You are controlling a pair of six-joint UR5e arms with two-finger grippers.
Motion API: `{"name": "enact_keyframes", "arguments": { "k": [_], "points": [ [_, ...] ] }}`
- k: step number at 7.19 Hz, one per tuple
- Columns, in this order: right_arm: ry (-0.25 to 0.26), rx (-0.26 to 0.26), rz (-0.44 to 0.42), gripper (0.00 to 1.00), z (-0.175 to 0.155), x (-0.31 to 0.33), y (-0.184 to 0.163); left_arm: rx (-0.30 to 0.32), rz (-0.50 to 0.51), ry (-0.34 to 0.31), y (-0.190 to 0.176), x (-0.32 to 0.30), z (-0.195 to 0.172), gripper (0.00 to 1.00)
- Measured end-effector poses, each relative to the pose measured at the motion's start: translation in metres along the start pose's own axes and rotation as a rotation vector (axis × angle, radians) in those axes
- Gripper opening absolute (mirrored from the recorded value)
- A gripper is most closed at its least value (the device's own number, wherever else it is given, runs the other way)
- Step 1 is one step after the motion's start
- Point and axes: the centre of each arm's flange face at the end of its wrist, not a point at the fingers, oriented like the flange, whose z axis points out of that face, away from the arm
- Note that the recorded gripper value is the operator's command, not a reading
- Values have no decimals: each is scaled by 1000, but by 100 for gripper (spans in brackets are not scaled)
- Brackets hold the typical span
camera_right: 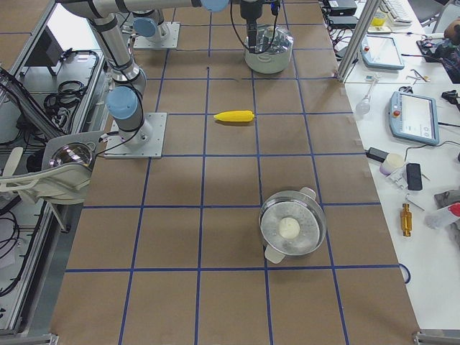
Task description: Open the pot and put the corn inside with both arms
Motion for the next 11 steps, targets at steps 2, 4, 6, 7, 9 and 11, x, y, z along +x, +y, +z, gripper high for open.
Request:
{"name": "enact_keyframes", "arguments": {
  "k": [2, 4, 6, 7, 9, 11],
  "points": [
    [1, 0, -3, 100, 0, 0, 1, 1, 0, 1, 0, 0, 0, 100],
    [0, 0, -6, 100, -1, 0, 1, 0, 0, 0, 0, 0, 0, 100],
    [1, 2, -7, 100, -2, 0, 0, -1, 0, 0, 0, 0, 0, 100],
    [2, 1, -7, 100, -3, 0, 0, -1, 0, 0, 0, 0, 0, 100],
    [1, 2, -6, 100, -3, 0, 0, 2, -18, 7, -8, 3, 5, 100],
    [2, 0, -6, 100, -2, 0, 0, 10, -66, 24, -25, 11, 20, 100]
  ]
}}
